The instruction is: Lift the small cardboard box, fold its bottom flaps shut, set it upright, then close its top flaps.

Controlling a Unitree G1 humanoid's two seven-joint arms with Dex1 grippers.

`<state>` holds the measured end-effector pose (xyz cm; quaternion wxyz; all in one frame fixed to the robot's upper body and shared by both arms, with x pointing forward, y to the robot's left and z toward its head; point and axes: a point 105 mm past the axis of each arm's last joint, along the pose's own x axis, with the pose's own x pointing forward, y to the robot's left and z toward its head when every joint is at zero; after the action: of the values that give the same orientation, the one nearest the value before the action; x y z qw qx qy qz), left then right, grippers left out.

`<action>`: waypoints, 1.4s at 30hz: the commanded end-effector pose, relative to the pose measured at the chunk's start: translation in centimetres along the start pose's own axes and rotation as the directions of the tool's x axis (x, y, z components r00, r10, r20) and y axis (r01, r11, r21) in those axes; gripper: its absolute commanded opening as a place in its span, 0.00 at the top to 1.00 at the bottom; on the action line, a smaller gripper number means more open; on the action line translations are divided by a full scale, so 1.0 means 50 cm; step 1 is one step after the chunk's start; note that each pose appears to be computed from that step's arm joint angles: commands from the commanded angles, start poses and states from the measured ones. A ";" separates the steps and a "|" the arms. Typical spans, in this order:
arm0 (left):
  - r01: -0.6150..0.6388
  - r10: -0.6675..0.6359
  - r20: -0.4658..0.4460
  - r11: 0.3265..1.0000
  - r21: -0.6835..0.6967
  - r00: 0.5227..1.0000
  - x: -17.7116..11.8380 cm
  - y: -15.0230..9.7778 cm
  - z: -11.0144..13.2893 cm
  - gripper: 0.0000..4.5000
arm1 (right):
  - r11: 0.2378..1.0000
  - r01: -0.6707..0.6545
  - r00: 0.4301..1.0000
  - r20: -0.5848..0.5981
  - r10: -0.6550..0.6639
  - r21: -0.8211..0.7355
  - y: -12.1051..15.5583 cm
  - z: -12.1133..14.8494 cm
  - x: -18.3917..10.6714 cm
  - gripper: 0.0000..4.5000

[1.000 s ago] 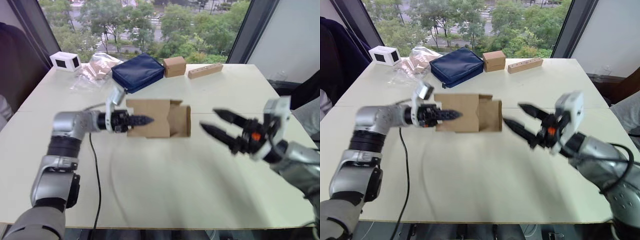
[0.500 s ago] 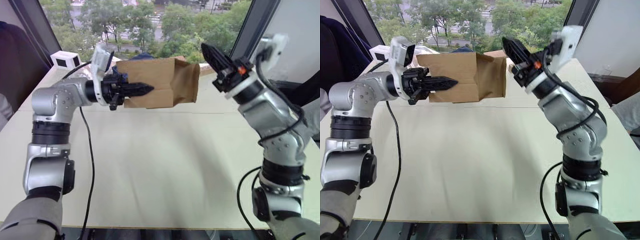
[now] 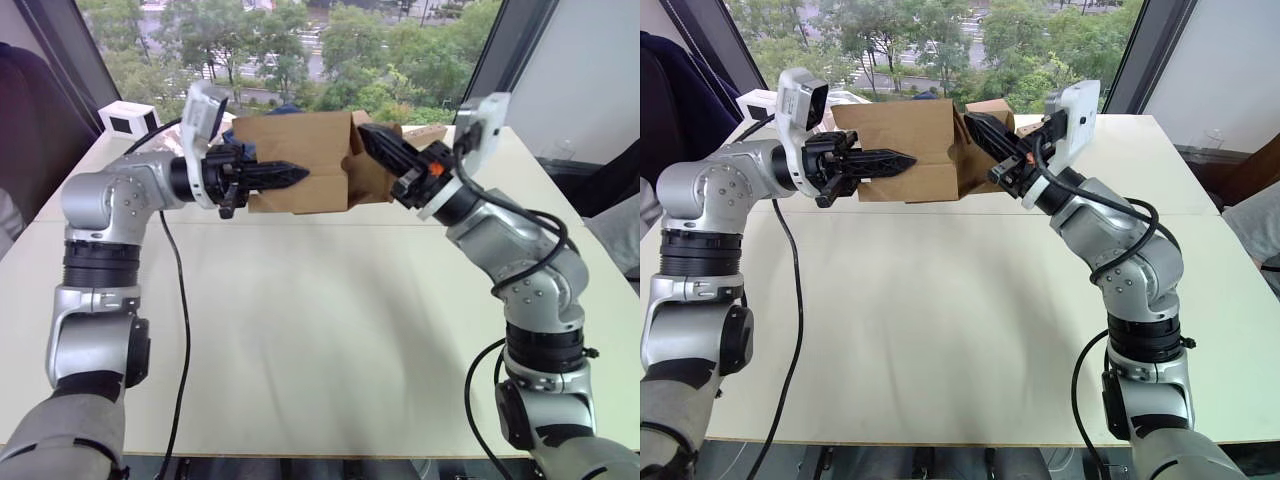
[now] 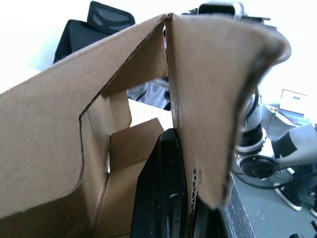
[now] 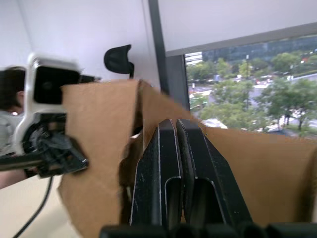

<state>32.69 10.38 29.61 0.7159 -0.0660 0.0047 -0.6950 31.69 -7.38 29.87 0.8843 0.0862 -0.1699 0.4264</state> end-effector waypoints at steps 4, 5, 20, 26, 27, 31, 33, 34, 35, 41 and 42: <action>0.077 -0.077 0.005 0.997 0.021 0.997 0.005 -0.029 0.016 1.00 | 0.998 -0.064 0.997 0.046 0.064 0.009 0.038 0.017 0.004 0.99; 0.080 -0.080 0.002 0.997 0.019 0.997 0.005 -0.030 0.014 1.00 | 0.998 -0.067 0.997 0.047 0.067 0.012 0.039 0.017 0.005 0.99; 0.030 -0.029 -0.005 0.999 0.018 1.000 -0.001 -0.012 0.004 1.00 | 0.988 -0.141 0.990 -0.019 0.140 -0.062 0.051 0.038 -0.038 0.99; 0.021 -0.021 -0.005 1.000 0.013 1.000 -0.007 -0.012 0.000 1.00 | 0.981 -0.162 0.984 -0.098 0.151 -0.110 0.049 0.049 -0.082 0.99; 0.020 -0.020 -0.005 1.000 0.012 1.000 -0.008 -0.012 0.000 1.00 | 0.980 -0.148 0.984 -0.117 0.133 -0.131 0.041 0.056 -0.098 0.99; 0.019 -0.019 -0.007 1.000 0.011 1.000 -0.012 -0.014 0.000 1.00 | 0.983 -0.103 0.978 -0.197 0.072 -0.152 0.019 0.057 -0.142 0.99; 0.020 -0.020 -0.006 1.000 0.011 1.000 -0.012 -0.015 0.000 1.00 | 0.986 -0.108 0.958 -0.279 0.069 -0.128 0.019 0.031 -0.169 0.99; 0.022 -0.022 -0.005 1.000 0.011 1.000 -0.012 -0.016 0.001 1.00 | 0.988 -0.115 0.942 -0.326 0.074 -0.107 0.021 0.009 -0.182 0.99; 0.024 -0.024 -0.004 1.000 0.011 1.000 -0.012 -0.017 0.002 1.00 | 0.988 -0.116 0.932 -0.356 0.074 -0.099 0.022 -0.009 -0.189 0.99; 0.032 -0.032 -0.004 0.999 0.016 0.999 -0.008 -0.022 0.007 1.00 | 0.988 -0.125 0.923 -0.377 0.082 -0.091 0.022 -0.054 -0.182 0.99; 0.036 -0.036 -0.004 0.999 0.017 0.999 -0.007 -0.024 0.008 1.00 | 0.988 -0.125 0.925 -0.371 0.082 -0.095 0.021 -0.056 -0.178 0.99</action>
<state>32.34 10.84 28.48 0.7138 -0.0731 0.0275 -0.6960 26.42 -12.83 23.17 0.8838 -0.0446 -0.0039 0.4658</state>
